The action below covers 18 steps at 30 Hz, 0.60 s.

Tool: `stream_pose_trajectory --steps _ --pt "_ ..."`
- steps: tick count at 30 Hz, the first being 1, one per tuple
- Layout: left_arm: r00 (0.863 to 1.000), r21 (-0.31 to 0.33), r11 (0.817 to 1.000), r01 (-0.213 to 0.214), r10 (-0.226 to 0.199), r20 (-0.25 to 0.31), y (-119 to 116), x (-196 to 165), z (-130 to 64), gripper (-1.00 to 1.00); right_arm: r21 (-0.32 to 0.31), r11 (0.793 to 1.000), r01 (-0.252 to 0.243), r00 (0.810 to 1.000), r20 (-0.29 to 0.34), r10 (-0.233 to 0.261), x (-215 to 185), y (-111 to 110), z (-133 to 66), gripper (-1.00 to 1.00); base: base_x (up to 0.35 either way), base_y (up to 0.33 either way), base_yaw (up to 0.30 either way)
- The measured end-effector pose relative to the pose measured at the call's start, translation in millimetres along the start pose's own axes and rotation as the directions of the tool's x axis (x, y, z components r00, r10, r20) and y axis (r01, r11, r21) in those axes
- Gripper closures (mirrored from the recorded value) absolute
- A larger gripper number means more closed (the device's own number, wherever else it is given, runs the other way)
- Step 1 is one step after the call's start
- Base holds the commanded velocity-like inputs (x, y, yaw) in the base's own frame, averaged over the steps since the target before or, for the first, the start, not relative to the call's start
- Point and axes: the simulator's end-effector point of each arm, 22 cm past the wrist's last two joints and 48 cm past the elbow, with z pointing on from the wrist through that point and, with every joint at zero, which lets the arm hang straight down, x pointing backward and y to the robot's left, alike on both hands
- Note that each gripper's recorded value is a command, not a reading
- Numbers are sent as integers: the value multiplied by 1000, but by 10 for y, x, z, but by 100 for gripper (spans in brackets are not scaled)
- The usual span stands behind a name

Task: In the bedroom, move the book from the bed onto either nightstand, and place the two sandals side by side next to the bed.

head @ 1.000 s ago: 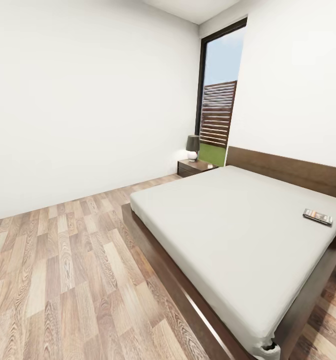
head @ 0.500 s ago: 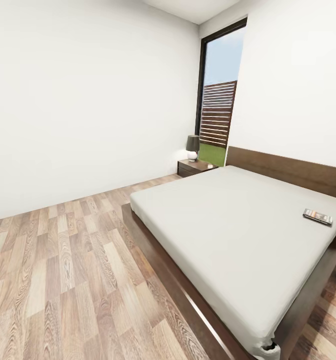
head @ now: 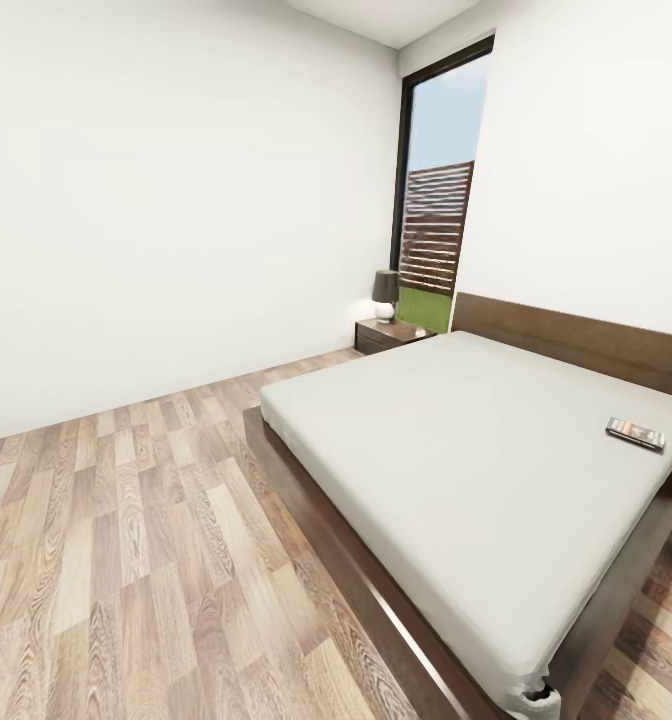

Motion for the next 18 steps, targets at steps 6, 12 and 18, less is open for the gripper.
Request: stream_pose_trajectory --steps 6,12,18 --pt "1000 0 1000 0 0 1 3 -2 0 -100 40 998 -47 999 4 47 -4 -273 -2 -100 0 0 0" --pt "1000 0 1000 1 -1 2 1 -4 0 -100 69 995 -75 997 12 74 -21 -475 -9 -100 0 0 0" --pt "1000 0 1000 1 -1 4 1 -10 0 -100 77 994 -80 997 24 78 -61 -546 -13 -100 0 0 0"
